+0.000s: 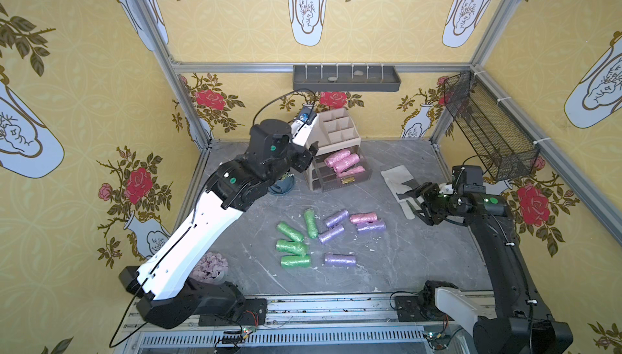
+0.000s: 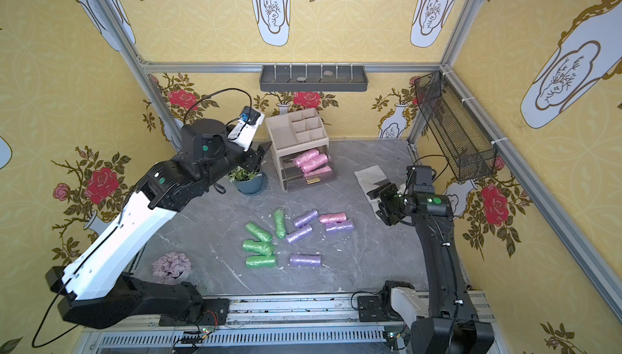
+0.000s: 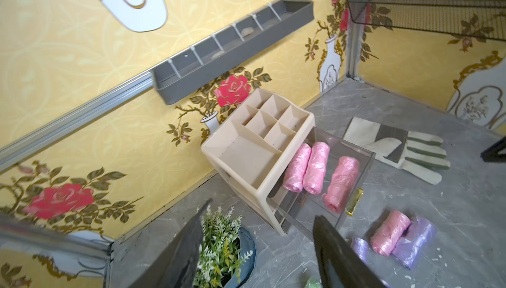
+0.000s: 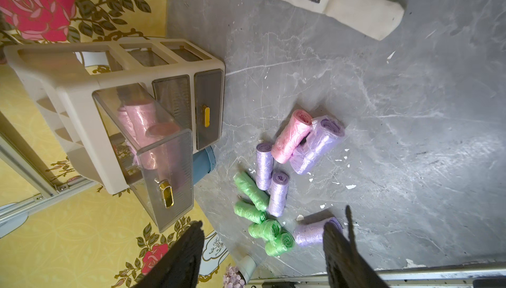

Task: Sort the rolls of trash bags by color and place them into the drawer
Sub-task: Place the roll of trash bags in the drawer, then pick up the roll of trash bags from the center of the board.

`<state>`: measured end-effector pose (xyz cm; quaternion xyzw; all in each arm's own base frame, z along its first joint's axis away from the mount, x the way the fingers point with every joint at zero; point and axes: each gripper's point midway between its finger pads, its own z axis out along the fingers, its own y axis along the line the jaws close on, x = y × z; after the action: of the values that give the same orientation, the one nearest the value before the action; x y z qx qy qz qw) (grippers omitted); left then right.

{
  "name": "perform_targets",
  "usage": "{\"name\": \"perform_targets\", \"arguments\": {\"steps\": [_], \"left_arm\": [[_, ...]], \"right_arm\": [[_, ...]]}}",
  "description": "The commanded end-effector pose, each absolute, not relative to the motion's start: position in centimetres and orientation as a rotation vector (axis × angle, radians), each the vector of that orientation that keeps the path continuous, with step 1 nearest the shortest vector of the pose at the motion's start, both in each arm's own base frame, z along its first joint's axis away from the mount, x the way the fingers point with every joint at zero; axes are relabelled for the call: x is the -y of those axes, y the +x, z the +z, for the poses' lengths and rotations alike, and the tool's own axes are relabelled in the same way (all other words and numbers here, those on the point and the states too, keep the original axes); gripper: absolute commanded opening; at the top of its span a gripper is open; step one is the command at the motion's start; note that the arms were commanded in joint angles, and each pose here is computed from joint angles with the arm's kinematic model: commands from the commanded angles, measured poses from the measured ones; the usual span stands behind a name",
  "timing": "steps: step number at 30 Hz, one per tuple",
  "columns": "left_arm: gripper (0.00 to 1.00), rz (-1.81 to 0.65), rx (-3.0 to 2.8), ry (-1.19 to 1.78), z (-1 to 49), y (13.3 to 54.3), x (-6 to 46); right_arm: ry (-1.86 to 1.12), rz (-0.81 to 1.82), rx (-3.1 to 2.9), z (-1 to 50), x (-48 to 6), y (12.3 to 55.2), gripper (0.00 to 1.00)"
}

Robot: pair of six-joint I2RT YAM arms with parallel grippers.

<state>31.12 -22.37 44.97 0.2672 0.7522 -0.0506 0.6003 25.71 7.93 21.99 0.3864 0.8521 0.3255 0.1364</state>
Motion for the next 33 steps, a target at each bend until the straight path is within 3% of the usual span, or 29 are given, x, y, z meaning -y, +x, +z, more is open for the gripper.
{"name": "perform_targets", "arguments": {"steps": [1, 12, 33], "left_arm": [[0.68, -0.074, -1.737, 0.412, 45.4, 31.0, 19.0], [0.71, 0.080, -1.891, 0.102, 39.2, 26.6, 9.4], [0.75, 0.139, -2.038, 0.044, 30.0, 24.3, 6.8]], "right_arm": [[1.164, 0.928, -2.426, 21.8, -8.2, 26.7, 0.70], [1.337, 0.988, -2.369, 18.6, -11.5, 27.3, 0.64], [1.626, 0.899, -2.346, 11.9, -18.1, 30.0, 0.48]]}}
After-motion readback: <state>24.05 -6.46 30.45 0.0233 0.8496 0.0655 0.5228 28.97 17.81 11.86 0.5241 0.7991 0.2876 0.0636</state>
